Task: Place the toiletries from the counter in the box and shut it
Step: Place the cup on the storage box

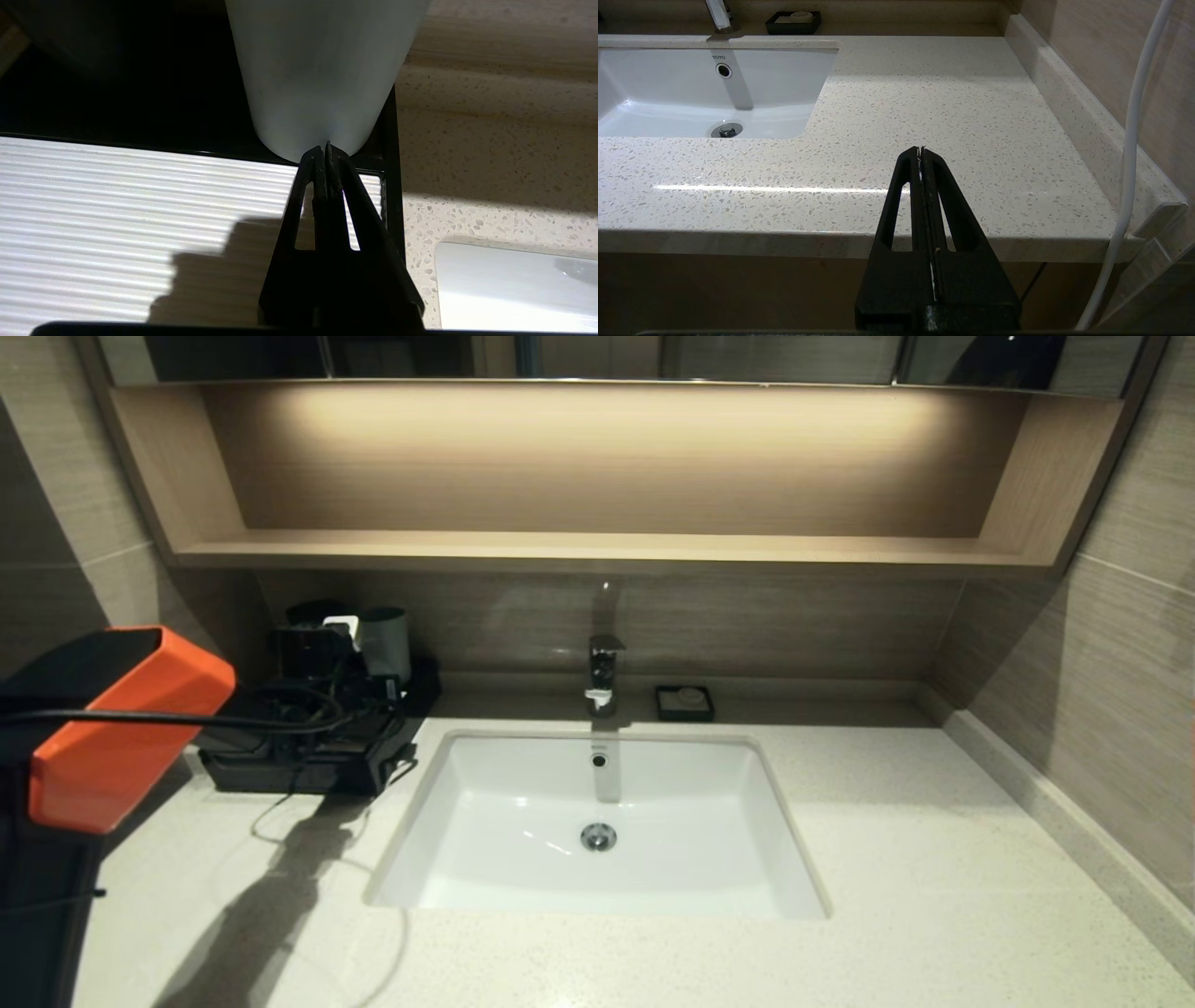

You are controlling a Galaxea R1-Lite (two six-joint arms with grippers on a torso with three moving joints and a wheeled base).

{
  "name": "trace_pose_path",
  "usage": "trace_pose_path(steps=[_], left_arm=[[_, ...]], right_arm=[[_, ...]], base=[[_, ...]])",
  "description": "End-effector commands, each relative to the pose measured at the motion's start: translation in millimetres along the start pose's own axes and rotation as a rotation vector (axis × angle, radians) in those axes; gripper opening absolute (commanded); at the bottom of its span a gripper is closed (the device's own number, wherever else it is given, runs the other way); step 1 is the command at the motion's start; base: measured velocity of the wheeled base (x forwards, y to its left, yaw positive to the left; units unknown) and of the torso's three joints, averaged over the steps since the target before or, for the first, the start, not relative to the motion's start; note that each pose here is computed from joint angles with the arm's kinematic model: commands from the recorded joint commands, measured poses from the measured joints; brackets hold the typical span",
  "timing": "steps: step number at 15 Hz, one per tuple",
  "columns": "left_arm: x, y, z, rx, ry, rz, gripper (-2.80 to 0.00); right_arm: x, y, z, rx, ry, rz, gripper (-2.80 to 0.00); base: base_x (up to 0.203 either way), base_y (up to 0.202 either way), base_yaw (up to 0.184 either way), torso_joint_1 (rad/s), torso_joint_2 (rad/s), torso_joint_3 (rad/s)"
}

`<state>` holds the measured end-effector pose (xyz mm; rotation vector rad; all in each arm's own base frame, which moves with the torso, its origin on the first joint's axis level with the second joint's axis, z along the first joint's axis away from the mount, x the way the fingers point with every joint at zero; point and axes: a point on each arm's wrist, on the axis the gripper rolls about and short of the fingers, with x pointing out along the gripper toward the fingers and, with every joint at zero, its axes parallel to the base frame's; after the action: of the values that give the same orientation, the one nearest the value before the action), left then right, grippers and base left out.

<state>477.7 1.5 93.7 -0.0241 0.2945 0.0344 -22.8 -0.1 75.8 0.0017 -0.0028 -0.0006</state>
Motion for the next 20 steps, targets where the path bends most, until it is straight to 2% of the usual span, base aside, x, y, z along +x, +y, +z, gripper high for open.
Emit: trace_pose_path(steps=[1,14,20], left_arm=[[3.6,-0.2,-0.8,-0.001,-0.008,0.0,-2.8],[8.9,0.4,-0.7,-0.006,-0.017,0.001,-2.8],[-23.4,0.1,19.0,-0.006,-0.031,-0.001,-2.8]], right_arm=[[0.0,0.0,-0.4,0.0,0.0,0.001,-2.8],[0.0,0.0,-0.4,0.0,0.0,0.001,-2.8],[0.0,0.0,-0.4,0.0,0.0,0.001,-2.8]], base=[[0.0,0.0,0.0,0.0,0.0,0.0],[0.0,0.0,0.0,0.0,0.0,0.0],[0.0,0.0,0.0,0.0,0.0,0.0]])
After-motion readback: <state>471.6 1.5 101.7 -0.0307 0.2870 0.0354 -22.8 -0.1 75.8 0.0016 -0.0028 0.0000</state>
